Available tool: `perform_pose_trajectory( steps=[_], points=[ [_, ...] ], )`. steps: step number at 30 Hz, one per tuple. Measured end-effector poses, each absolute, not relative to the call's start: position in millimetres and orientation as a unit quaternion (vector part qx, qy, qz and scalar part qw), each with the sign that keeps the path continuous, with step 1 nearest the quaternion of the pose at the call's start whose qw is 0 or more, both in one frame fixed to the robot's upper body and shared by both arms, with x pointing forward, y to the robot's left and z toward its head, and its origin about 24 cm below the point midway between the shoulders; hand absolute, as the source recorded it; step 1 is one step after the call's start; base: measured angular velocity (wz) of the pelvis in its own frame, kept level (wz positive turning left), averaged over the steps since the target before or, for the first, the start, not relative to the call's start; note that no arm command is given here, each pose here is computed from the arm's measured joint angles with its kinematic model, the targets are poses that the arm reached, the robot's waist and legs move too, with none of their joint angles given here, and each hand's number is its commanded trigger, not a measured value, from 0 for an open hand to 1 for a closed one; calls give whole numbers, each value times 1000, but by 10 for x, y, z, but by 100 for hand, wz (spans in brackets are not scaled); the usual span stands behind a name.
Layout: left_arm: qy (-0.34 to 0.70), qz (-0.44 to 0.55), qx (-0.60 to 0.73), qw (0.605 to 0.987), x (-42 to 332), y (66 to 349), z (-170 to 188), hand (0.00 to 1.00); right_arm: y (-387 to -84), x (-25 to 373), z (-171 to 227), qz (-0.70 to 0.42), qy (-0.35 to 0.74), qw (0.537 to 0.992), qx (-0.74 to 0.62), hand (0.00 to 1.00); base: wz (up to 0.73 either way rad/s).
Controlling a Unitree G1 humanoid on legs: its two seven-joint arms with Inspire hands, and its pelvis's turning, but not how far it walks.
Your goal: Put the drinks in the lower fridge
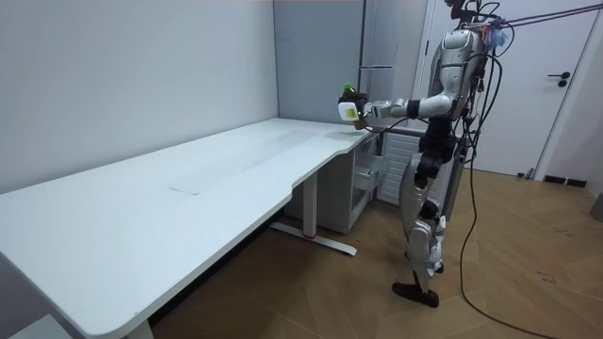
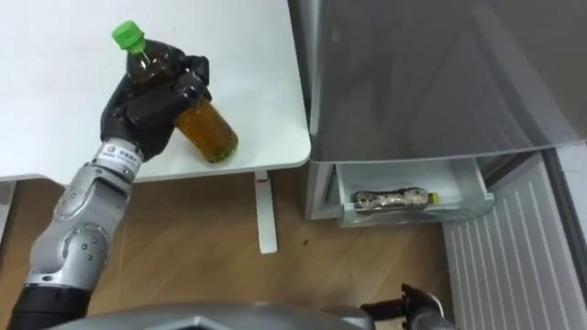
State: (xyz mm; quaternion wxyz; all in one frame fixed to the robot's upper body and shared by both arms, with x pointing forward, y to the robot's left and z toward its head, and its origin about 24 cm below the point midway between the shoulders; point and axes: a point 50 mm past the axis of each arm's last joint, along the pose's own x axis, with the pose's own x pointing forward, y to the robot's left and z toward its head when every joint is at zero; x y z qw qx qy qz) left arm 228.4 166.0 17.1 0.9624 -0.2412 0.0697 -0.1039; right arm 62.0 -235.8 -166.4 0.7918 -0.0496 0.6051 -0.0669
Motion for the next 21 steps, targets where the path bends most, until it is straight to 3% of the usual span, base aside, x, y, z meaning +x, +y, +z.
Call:
perform_pose_trajectory(
  steps=[11, 21],
  points=[
    [64, -170, -315, 932, 2177, 1556, 173, 100, -2225, 936, -1630, 5, 582, 812, -43, 0, 8],
    [121, -216, -335, 909, 1915, 1455, -41, 100, -2109, 1217, -1535, 53, 537, 840, -57, 0, 1]
  ],
)
